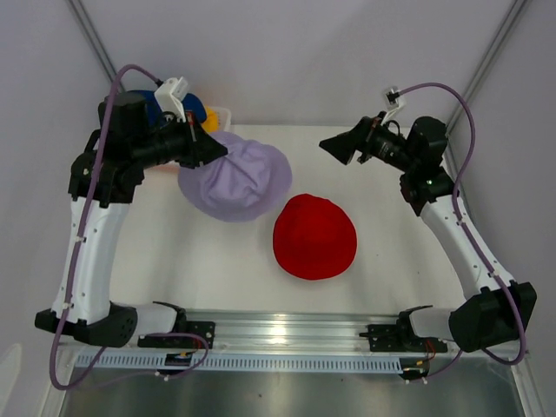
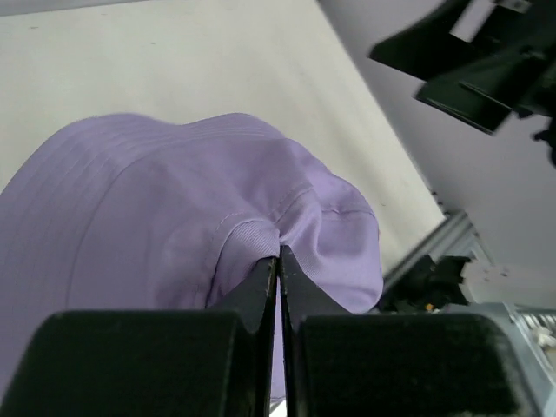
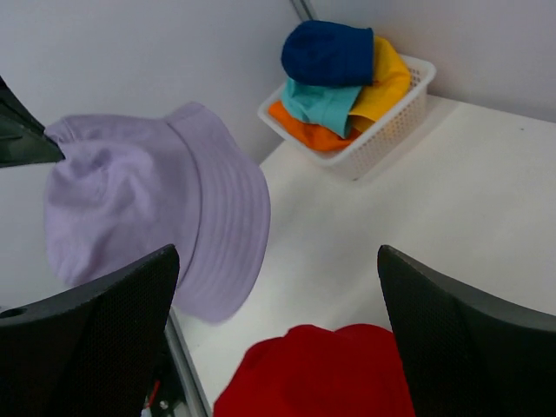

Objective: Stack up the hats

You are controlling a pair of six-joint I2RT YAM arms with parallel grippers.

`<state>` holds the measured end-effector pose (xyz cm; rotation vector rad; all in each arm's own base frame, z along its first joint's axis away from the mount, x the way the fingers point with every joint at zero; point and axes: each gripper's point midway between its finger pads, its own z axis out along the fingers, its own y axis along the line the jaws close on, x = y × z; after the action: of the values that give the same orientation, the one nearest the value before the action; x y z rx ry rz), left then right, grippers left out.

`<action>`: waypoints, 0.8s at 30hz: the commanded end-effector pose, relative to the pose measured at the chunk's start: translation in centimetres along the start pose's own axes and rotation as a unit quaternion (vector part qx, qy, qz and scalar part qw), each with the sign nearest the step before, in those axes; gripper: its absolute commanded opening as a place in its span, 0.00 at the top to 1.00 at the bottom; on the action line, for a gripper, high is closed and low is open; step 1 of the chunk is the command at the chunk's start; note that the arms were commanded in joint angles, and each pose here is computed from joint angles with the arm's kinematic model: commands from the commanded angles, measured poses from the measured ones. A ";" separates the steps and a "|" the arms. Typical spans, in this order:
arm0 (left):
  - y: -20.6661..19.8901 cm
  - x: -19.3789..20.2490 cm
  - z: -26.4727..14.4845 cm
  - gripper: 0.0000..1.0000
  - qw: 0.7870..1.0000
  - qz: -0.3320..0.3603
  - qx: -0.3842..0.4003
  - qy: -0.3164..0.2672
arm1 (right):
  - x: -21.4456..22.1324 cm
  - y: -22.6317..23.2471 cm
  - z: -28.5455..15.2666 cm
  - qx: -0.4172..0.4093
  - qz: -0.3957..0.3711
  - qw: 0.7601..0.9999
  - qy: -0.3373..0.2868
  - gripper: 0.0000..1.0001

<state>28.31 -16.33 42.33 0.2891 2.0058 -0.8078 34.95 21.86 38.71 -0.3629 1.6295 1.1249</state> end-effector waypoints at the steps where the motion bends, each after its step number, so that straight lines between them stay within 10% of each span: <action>1: -5.3 0.3 -2.2 0.99 0.995 -0.004 0.101 -0.003 | -2.2 4.2 0.2 -0.058 0.005 0.998 -0.033 0.00; 12: -14.2 2.0 -2.9 0.99 0.965 -0.023 0.258 0.023 | -0.7 2.7 -4.5 0.090 0.060 0.993 -0.055 0.00; 24: -15.3 7.8 6.1 0.99 0.955 -0.090 0.257 0.117 | 1.8 0.2 -13.1 0.242 0.112 0.961 -0.078 0.01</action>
<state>19.23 -30.94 40.24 0.5630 2.0551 -1.4455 27.28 12.80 39.74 0.1409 1.6787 0.8644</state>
